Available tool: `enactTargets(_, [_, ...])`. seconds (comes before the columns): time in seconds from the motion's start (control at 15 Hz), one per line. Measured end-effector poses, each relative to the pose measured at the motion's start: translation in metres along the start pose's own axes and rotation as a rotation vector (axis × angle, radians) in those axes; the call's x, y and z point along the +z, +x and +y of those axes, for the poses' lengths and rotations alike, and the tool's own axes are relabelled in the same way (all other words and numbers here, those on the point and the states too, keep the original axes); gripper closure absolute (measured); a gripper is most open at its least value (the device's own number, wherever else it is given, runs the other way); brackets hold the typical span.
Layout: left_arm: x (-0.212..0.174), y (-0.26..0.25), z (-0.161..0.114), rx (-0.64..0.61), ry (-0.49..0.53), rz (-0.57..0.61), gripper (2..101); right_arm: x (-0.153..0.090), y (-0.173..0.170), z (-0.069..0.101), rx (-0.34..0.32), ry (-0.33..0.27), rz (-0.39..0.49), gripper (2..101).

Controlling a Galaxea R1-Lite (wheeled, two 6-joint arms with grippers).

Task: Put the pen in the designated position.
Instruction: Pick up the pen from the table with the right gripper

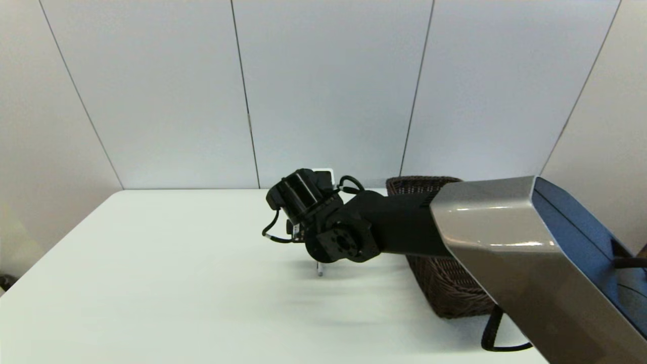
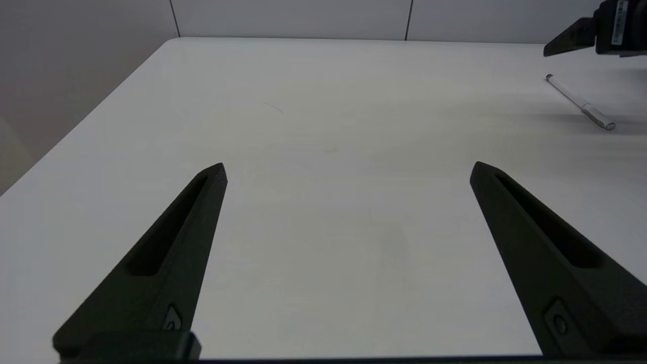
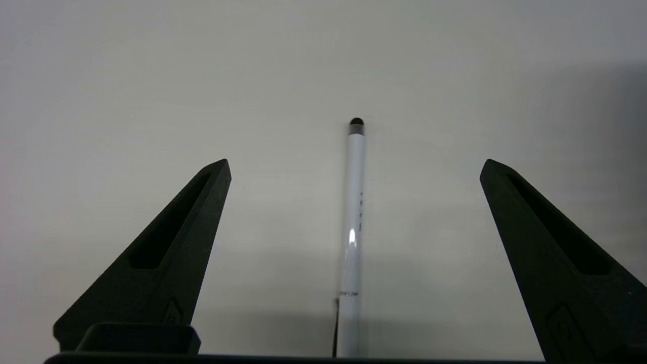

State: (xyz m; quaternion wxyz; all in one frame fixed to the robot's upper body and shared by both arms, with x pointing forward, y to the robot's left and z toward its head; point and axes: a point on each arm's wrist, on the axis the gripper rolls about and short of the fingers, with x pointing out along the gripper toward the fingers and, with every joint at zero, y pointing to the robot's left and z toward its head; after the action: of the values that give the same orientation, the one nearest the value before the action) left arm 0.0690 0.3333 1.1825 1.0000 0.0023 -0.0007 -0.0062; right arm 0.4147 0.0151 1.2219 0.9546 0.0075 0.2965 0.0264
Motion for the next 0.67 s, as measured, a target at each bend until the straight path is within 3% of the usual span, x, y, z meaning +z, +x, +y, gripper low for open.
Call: enactTargets(0.67, [0.000, 0.000, 0.000, 0.000, 0.000, 0.000, 5.4, -0.028, 0.025, 0.011, -0.021, 0.015, 0.047, 4.3])
